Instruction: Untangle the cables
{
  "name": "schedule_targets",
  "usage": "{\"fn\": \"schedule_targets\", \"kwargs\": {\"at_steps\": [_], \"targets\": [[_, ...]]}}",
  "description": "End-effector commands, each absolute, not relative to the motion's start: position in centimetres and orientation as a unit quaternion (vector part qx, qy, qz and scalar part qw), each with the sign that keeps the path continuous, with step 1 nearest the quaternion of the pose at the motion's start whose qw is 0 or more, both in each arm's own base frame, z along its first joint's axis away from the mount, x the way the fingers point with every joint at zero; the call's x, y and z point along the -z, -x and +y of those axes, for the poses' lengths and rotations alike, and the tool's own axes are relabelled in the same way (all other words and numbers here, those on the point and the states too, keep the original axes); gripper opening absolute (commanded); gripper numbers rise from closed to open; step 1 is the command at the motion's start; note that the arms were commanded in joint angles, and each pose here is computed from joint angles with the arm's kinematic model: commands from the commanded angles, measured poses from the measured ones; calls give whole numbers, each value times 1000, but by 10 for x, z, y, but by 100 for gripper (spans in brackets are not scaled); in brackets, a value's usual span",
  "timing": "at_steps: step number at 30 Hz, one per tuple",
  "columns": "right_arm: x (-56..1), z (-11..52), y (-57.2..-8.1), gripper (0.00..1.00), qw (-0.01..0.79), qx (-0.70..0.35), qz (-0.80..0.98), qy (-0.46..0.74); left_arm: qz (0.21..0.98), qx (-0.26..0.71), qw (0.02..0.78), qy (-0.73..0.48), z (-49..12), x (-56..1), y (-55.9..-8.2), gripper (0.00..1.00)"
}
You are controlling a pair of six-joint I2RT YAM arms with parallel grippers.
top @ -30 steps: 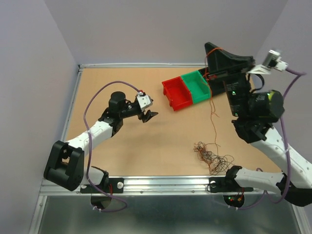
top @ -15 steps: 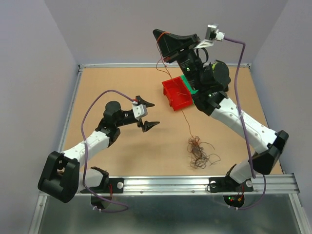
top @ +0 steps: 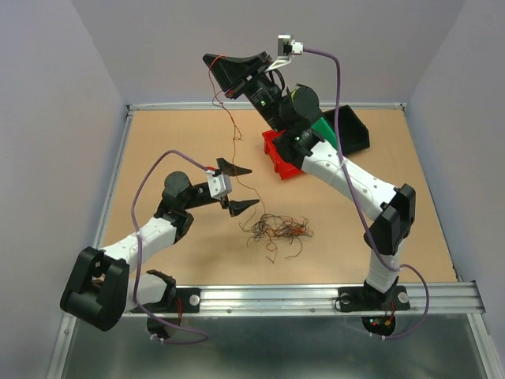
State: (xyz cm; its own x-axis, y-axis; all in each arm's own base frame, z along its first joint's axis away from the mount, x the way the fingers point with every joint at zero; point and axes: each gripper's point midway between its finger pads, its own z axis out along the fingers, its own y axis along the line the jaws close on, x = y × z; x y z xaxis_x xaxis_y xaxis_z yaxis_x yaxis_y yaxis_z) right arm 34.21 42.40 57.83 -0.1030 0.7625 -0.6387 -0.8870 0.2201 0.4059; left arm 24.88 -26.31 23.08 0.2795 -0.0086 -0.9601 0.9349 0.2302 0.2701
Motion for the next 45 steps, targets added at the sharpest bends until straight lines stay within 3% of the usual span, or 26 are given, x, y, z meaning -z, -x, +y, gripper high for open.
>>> {"fn": "schedule_targets", "kwargs": {"at_steps": [1, 4, 11, 16, 20, 21, 22, 23, 24, 26, 29, 33, 35, 41, 45], "targets": [[-631, 403, -311, 0, 678, -646, 341, 81, 448, 359, 656, -490, -264, -244, -254, 93], [-631, 402, -309, 1, 681, -643, 341, 83, 482, 338, 655, -474, -264, -236, -278, 88], [-638, 393, -298, 0, 681, -646, 334, 84, 490, 377, 635, -464, -277, -237, -287, 86], [-642, 387, -292, 1, 680, -648, 332, 83, 485, 412, 609, -474, -294, -233, -290, 73], [-641, 370, -287, 1, 697, -630, 336, 73, 490, 394, 618, -472, -290, -234, -296, 49], [-627, 372, -292, 1, 697, -620, 353, 73, 486, 385, 628, -469, -285, -241, -295, 33], [-621, 368, -292, 0, 702, -611, 359, 71, 494, 374, 637, -459, -278, -241, -299, 26], [-631, 349, -283, 0, 720, -596, 349, 62, 496, 366, 644, -452, -274, -245, -302, 13], [-606, 350, -291, 1, 720, -579, 377, 61, 506, 348, 660, -434, -266, -252, -307, 0], [-613, 310, -281, 0, 752, -544, 372, 24, 515, 323, 674, -419, -257, -258, -314, 0], [-556, 283, -285, 1, 768, -480, 425, 3, 521, 308, 678, -417, -249, -268, -311, 0], [-518, 214, -244, 1, 791, -434, 431, -12, 510, 328, 662, -441, -249, -296, -288, 0], [-458, 206, -245, 1, 781, -403, 477, -5, 500, 332, 662, -449, -251, -325, -279, 0], [-361, 196, -232, 0, 750, -373, 545, 29, 432, 310, 716, -451, -242, -477, -247, 0], [-336, 208, -231, 1, 729, -383, 565, 51, 416, 274, 773, -393, -225, -576, -255, 0]]}}
